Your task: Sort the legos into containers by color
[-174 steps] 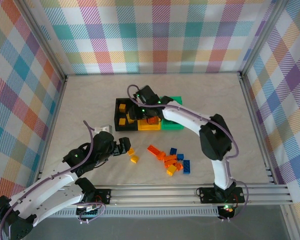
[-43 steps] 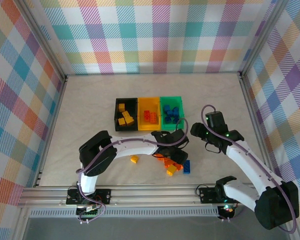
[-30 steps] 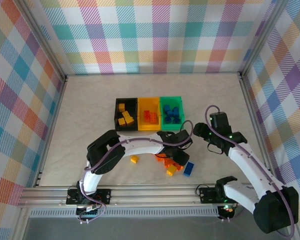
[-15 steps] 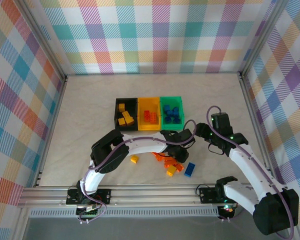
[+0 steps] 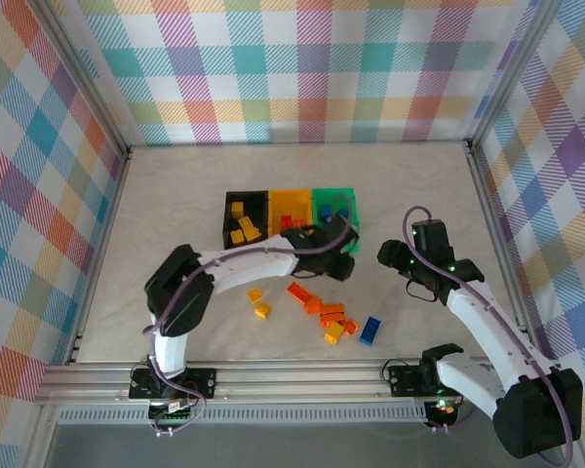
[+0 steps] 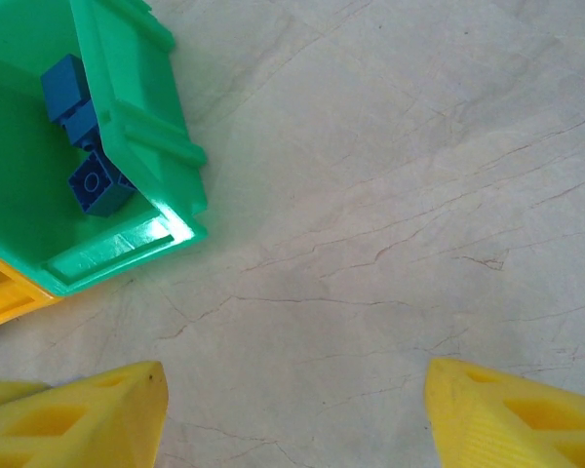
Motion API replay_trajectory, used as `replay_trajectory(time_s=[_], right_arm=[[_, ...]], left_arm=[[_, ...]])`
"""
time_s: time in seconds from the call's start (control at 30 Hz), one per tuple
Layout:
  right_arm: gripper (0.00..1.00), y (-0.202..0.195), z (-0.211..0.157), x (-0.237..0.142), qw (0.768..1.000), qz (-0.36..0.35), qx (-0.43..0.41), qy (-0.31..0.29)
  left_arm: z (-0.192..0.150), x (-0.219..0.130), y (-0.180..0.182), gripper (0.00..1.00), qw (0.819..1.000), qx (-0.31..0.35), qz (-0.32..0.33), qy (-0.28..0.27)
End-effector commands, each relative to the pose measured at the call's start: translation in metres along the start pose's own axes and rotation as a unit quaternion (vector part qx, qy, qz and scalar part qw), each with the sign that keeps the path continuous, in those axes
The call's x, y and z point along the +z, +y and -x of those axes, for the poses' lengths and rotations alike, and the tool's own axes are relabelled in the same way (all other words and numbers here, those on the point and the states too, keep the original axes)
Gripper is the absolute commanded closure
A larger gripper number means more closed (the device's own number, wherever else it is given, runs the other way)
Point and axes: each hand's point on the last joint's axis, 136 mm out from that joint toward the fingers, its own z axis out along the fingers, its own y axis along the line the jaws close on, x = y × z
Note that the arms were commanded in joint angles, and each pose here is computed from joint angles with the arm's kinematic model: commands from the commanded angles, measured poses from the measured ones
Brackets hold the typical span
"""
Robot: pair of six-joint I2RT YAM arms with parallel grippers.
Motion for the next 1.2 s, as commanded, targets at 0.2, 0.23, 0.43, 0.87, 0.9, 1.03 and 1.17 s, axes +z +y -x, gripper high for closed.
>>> replay_trajectory(time_s=[0.2,0.23,0.43,0.87,0.9,1.03,1.17], right_arm=[[0.29,-0.001,-0.003,0.0,1.0,0.006,0.004,0.006],[0.3,-0.001,-0.003,0.001,1.0,0.006,0.004,0.006],[0.29,0.001,-0.006,-0.001,1.0,0.015,0.0,0.014],[0.31,0.009,-0.05,0.0,0.992,0.055,0.033,0.112],[0.32,0.007,-0.059,0.001,0.989,0.055,0.041,0.129],[0.32,0.001,-0.09,-0.003,0.981,0.032,0.044,0.184],[0.33,-0.001,-0.119,-0.008,0.971,0.004,0.032,0.237]], left_arm=[[0.093,0.004,0.044,0.68,0.993,-0.072,0.048,-0.08],[0.097,0.007,0.049,0.67,0.992,-0.077,0.055,-0.081],[0.112,0.032,0.062,0.55,0.99,-0.088,0.077,-0.072],[0.125,-0.035,0.023,0.12,0.987,-0.104,-0.009,-0.121],[0.118,-0.044,0.021,0.1,0.987,-0.105,-0.015,-0.124],[0.08,-0.065,0.023,0.0,0.984,-0.117,-0.03,-0.128],[0.033,-0.077,0.039,0.0,0.982,-0.141,-0.034,-0.123]])
